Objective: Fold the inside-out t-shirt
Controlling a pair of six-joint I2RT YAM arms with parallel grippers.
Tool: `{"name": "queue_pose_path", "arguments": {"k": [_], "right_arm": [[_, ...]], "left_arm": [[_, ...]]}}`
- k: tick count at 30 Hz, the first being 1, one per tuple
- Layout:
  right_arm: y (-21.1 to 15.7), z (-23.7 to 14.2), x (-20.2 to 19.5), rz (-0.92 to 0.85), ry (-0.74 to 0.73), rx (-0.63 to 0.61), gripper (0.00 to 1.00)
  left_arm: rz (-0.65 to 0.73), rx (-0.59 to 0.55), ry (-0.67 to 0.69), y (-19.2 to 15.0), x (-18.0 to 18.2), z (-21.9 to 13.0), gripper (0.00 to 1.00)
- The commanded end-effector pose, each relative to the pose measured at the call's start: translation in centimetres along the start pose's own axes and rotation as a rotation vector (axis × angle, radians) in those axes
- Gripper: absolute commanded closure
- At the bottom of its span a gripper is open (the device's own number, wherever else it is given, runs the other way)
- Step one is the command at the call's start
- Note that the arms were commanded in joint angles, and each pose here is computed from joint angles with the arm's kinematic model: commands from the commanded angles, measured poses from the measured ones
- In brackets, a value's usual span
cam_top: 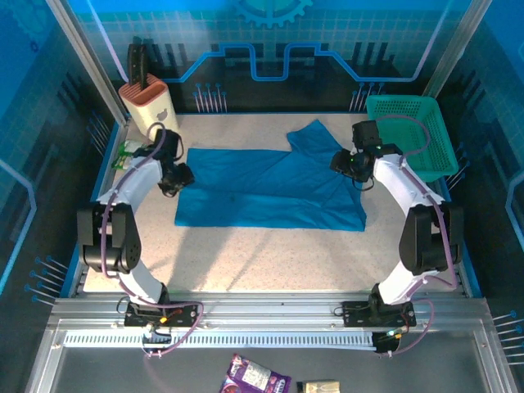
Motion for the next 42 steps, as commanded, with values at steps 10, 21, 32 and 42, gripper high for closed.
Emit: {"name": "queue_pose_path", "arguments": {"k": [10, 21, 32, 42], "right_arm": [[-9.4, 1.7, -4.4, 0.018, 0.127, 0.31, 0.2], [-12.7, 3.9, -13.6, 0.279, -0.159, 0.33, 0.15], [-14.4, -1.1, -13.3, 0.25, -0.16, 0.283, 0.2], [-15.6, 0.5, -2.5, 0.151, 0.11, 0.37, 0.34]], "left_arm": [[-0.006, 0.233, 0.045, -10.6, 0.6, 5.5, 0.87], [-0.18, 0.313, -0.036, -14.5, 3.6, 5.8, 0.87], [-0.214, 0.247, -0.057, -15.7, 4.4, 2.6, 0.85], [-0.2, 0.103, -0.166, -11.4, 2.0, -0.9, 0.8]]}}
Point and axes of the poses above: each hand's point on the last joint's axis, 136 mm out from that joint toward the fingers, its own z axis out along the fingers, its own x axis along the line the jaws close on, y = z × x, the point moved 2 cm from there along -z, back along the fingers, and after that the axes turned 14 degrees about z, right-handed, at the moved point
